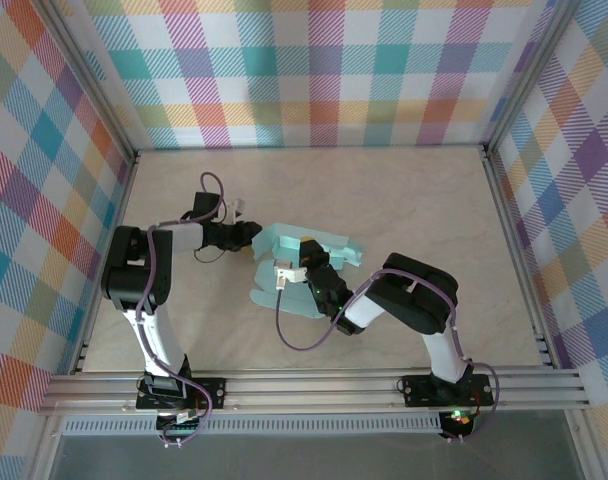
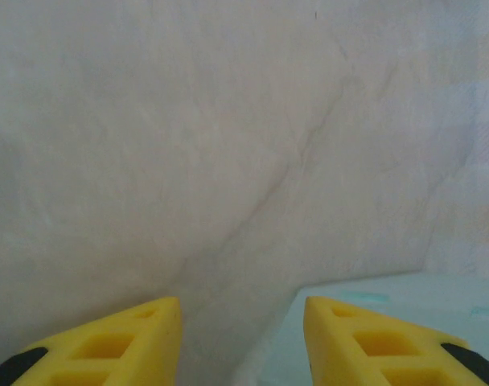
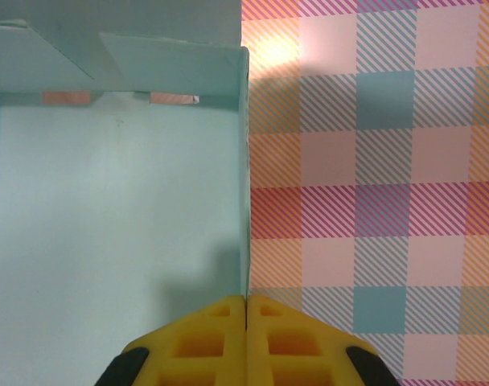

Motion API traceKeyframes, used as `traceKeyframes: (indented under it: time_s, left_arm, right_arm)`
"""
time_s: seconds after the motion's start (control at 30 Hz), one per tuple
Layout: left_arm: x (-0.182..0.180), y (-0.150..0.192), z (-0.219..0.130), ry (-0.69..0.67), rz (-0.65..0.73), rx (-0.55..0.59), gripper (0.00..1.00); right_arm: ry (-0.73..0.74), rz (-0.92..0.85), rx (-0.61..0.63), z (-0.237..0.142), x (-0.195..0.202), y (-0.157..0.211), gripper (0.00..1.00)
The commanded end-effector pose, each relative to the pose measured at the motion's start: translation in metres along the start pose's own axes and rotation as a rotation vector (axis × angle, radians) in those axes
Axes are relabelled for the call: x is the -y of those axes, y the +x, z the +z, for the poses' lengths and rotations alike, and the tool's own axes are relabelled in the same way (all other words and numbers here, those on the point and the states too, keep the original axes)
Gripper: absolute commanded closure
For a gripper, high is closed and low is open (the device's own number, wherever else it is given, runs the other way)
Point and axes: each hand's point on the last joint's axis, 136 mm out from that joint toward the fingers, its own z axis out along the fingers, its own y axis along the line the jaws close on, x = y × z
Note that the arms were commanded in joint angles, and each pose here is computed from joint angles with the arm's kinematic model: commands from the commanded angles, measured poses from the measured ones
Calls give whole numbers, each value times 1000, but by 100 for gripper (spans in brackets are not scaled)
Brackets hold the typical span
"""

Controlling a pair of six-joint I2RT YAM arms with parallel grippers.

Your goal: Fold the paper box

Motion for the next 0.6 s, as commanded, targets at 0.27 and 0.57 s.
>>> traceKeyframes:
  time_s: [0.27,0.57]
  left_arm:
    - [44,9,-20,118,224,120,54]
    - [53,19,-16,131,332,131,52]
  right_arm:
    - [7,72,-11,2,4,2,100]
    - [-3,82,-12,0,3,3,100]
